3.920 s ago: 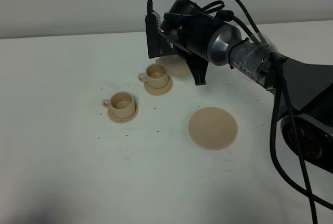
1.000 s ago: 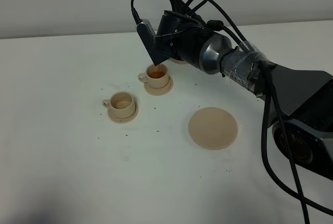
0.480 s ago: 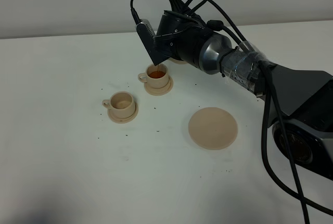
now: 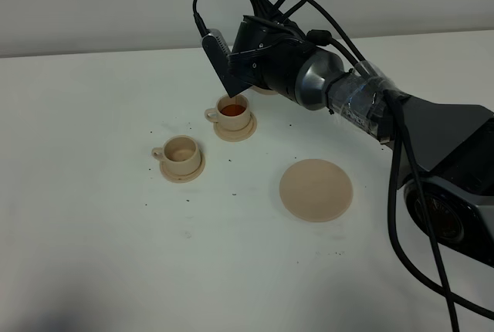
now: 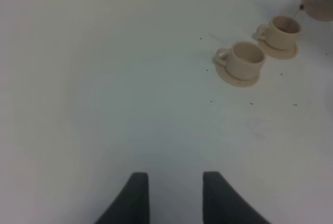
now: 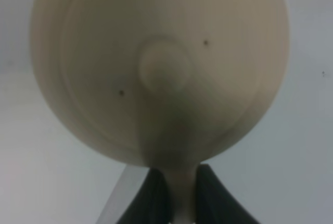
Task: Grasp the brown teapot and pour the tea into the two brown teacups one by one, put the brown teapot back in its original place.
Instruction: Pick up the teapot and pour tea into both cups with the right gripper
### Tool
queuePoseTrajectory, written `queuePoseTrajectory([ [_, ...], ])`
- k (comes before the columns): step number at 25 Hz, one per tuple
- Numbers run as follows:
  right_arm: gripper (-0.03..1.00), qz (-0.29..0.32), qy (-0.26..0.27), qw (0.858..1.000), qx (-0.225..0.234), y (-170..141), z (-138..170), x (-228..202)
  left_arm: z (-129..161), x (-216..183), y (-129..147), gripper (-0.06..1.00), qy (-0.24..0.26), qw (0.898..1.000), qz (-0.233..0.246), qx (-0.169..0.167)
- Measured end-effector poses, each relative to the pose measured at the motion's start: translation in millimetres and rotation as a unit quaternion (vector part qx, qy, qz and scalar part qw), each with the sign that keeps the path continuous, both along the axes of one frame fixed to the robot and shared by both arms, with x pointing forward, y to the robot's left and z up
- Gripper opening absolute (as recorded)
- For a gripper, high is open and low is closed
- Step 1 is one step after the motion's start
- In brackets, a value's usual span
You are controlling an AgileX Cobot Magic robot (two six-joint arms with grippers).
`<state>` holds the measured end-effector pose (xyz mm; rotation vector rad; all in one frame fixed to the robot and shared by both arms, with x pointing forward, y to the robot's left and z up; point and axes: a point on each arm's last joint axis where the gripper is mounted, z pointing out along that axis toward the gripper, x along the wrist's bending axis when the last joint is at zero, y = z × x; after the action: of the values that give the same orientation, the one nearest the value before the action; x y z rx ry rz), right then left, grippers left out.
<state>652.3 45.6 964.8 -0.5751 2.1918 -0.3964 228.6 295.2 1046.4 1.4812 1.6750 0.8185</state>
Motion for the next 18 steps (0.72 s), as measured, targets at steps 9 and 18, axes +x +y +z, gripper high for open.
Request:
queuePoseTrajectory([
  [9, 0.11, 0.005, 0.000, 1.000, -0.006, 0.1, 0.0, 0.0, 0.0, 0.0, 0.0, 0.28, 0.000, 1.000, 0.000, 0.000],
  [18, 0.11, 0.008, -0.001, 1.000, -0.008, 0.2, 0.3, 0.3, 0.0, 0.0, 0.0, 0.28, 0.000, 1.000, 0.000, 0.000],
])
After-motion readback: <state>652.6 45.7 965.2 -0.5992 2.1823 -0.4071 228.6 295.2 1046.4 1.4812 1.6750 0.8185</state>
